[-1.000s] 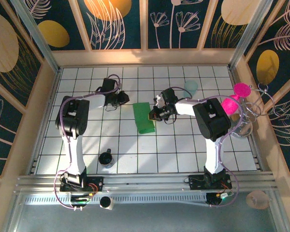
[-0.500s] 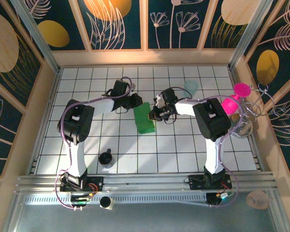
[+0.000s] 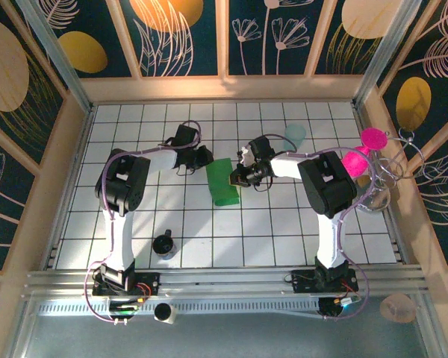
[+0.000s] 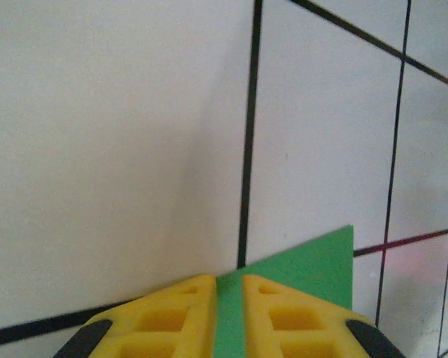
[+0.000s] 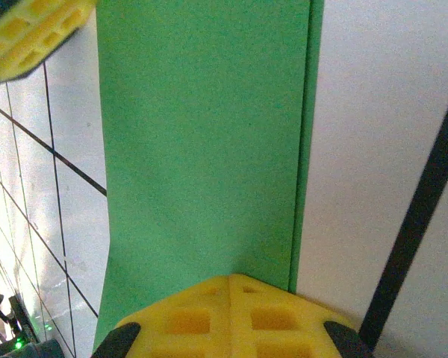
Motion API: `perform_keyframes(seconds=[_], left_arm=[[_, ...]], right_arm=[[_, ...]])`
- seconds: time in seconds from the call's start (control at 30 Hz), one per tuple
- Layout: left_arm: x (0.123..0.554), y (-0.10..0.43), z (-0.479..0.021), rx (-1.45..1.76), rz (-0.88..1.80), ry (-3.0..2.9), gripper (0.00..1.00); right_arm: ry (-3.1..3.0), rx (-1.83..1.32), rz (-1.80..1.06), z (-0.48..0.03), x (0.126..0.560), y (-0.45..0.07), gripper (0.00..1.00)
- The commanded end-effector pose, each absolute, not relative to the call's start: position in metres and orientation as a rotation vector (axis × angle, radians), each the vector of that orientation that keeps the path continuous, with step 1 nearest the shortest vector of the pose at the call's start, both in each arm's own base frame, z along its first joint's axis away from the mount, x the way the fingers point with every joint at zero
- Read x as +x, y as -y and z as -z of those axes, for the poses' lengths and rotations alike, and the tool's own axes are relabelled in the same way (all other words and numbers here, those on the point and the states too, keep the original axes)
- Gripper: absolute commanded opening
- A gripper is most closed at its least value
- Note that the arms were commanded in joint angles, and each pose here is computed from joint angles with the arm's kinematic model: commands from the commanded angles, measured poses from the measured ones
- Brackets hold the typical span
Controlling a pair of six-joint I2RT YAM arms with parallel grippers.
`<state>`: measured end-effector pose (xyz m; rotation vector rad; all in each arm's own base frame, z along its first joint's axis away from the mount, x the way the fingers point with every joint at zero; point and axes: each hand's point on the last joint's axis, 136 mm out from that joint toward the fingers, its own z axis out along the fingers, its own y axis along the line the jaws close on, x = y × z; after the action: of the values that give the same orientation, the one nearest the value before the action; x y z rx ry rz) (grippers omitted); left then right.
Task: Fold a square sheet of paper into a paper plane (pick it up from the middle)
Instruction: First fold the square sheet of paper in half at the center of the table.
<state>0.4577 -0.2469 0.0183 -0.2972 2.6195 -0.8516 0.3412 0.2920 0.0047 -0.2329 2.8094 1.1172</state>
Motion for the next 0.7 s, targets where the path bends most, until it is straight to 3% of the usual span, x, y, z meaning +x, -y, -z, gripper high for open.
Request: perform_keyframes(seconds=[0.0,0.17,0.33,0.67], left_arm=[[0.480,0.199,-0.007,-0.408,0.669,-2.613,0.19],[0.479,0.204,-0.047,-0.330,0.731,-2.559,0.19],[0.438,0.228,-0.086,-0.287,0.904,-2.497,0.19],[0.341,0.291,-0.066,-0.235,1.139,-2.611,0.16]], right_arm=[[-3.206,-0.091,-0.518,0.101,0.281,-0.211,0.00],[-3.197,-0.087,-0.526,0.098,0.283,-0.212,0.00],[-3.193,-0.080,-0.542,0.097,0.284,-0.213,0.00],[-3.196,-0.082,-0.548,0.099,0.282,-0.214,0.00]])
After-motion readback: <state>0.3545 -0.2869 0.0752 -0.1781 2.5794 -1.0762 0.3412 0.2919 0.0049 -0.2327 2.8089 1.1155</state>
